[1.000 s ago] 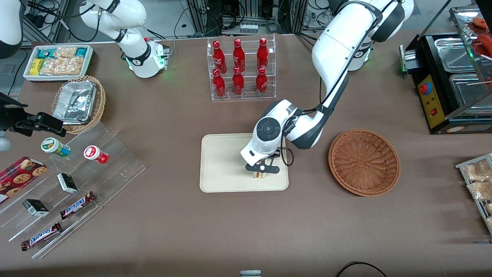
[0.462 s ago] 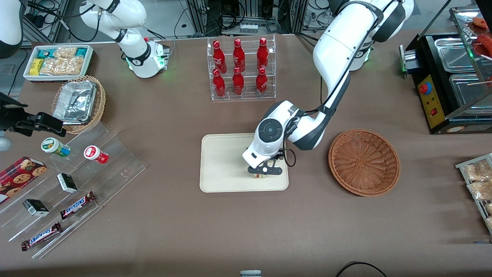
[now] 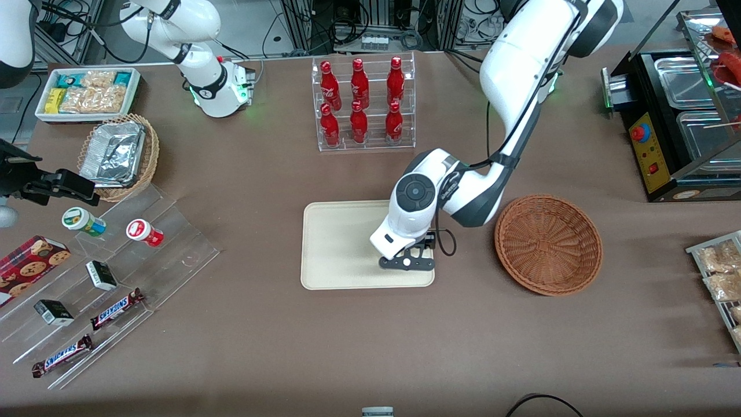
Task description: Place sandwich from basket to tray
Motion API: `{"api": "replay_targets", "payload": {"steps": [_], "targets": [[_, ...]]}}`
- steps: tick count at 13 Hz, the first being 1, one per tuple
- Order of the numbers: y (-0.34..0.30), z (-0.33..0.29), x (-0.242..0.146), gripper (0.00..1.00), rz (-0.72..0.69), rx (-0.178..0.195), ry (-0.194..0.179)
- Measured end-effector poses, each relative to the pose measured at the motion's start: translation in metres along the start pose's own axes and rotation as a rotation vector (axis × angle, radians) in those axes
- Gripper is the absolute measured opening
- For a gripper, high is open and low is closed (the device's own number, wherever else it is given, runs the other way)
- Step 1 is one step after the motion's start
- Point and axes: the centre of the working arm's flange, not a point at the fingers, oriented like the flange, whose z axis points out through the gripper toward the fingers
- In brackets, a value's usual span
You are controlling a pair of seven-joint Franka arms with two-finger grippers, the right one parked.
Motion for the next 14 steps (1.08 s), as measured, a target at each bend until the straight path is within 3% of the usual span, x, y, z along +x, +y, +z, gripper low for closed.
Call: {"api": "replay_targets", "payload": {"steps": [3, 6, 11, 14], "targets": [[-0.03, -0.057, 0.017, 1.0, -0.036, 0.017, 0.042], [-0.072, -0.099, 0.031, 1.0, -0.086, 0.032, 0.045], [-0.176, -0.153, 0.053, 1.0, -0.168, 0.074, 0.001], [-0.232, -0.187, 0.053, 1.0, -0.172, 0.057, -0.047]]}}
